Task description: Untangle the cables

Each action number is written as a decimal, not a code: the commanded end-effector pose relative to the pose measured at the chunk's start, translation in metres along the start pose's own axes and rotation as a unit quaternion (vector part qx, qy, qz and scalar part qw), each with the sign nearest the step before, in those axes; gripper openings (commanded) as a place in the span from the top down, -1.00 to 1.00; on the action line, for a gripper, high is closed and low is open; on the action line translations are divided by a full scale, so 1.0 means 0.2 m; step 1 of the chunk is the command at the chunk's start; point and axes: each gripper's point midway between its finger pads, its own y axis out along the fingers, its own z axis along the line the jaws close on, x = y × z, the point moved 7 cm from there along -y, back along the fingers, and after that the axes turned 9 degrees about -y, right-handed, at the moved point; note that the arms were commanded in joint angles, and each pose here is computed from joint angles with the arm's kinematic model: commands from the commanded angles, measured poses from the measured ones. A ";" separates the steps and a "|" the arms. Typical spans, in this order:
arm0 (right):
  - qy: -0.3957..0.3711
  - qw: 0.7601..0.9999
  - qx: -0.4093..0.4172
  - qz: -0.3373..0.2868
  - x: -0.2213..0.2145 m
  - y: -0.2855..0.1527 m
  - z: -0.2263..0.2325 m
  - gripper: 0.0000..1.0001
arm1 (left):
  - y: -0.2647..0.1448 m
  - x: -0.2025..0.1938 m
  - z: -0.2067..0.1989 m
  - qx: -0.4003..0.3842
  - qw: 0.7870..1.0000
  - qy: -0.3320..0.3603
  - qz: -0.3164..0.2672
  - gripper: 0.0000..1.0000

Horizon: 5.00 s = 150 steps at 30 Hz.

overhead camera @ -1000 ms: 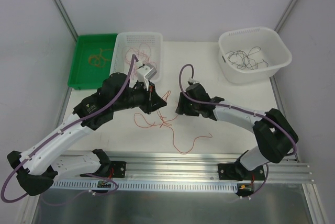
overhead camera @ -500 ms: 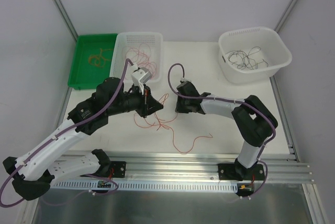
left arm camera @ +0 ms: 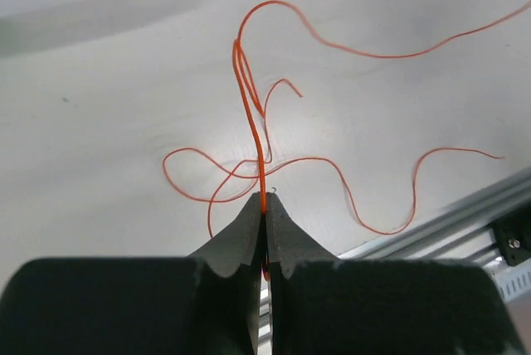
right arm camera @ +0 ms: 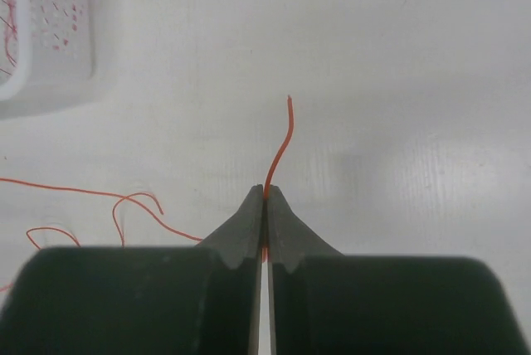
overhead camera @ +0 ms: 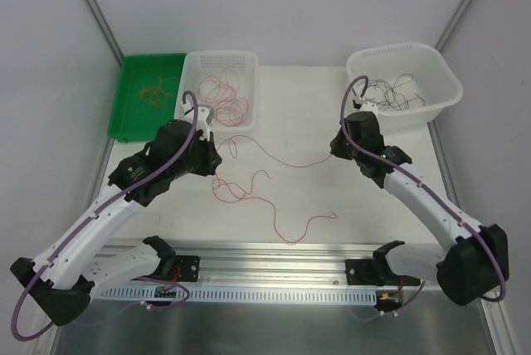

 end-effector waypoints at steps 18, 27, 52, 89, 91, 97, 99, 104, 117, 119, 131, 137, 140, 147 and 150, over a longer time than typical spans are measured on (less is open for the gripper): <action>0.084 0.991 -0.099 -0.034 -0.01 -0.37 -0.51 0.99 | -0.41 0.43 0.38 0.231 0.954 -0.055 -0.183 1.00; 0.121 0.991 -0.045 0.019 -0.08 -0.31 -0.52 0.95 | -0.62 0.73 0.32 0.249 0.931 -0.047 -0.262 1.00; -0.027 0.979 0.194 0.053 -0.25 -0.55 -0.18 -0.94 | -0.84 1.45 0.05 0.154 0.888 -0.004 -0.433 0.99; -0.035 0.975 0.191 0.106 -0.37 -0.50 -0.21 -0.94 | 0.16 1.65 1.09 0.329 0.878 0.029 -0.347 1.00; -0.035 0.975 0.190 0.110 -0.38 -0.50 -0.21 -0.94 | 0.27 1.56 1.20 0.330 0.889 0.006 -0.316 1.00; -0.033 0.975 0.187 0.116 -0.39 -0.49 -0.21 -0.94 | 0.60 1.29 1.46 0.296 0.927 -0.069 -0.220 0.68; -0.033 0.975 0.187 0.116 -0.39 -0.49 -0.21 -0.94 | 0.66 1.23 1.51 0.285 0.933 -0.092 -0.199 0.43; -0.036 0.975 0.191 0.109 -0.38 -0.51 -0.21 -0.94 | 0.56 1.19 1.49 0.249 0.935 -0.151 -0.202 -0.27; -0.041 0.970 0.227 0.077 -0.40 -0.55 -0.19 -0.94 | 0.31 0.65 1.32 0.283 0.931 -0.173 -0.153 -0.75; -0.043 0.968 0.235 0.075 -0.41 -0.56 -0.18 -0.94 | 0.29 0.58 1.30 0.288 0.928 -0.182 -0.149 -0.56; -0.051 0.969 0.234 0.058 -0.42 -0.59 -0.18 -0.94 | 0.42 0.28 1.42 0.324 0.922 -0.202 -0.062 0.07; -0.051 0.970 0.230 0.060 -0.42 -0.58 -0.19 -0.94 | 0.47 0.21 1.52 0.336 0.919 -0.206 -0.029 0.07; -0.051 0.970 0.229 0.062 -0.43 -0.57 -0.19 -0.94 | 0.48 0.18 1.54 0.340 0.918 -0.203 -0.016 0.09; -0.051 0.970 0.228 0.062 -0.42 -0.57 -0.19 -0.94 | 0.51 0.15 1.59 0.343 0.920 -0.189 0.007 0.11; -0.051 0.970 0.228 0.064 -0.42 -0.56 -0.19 -0.94 | 0.52 0.14 1.61 0.343 0.921 -0.184 0.016 0.13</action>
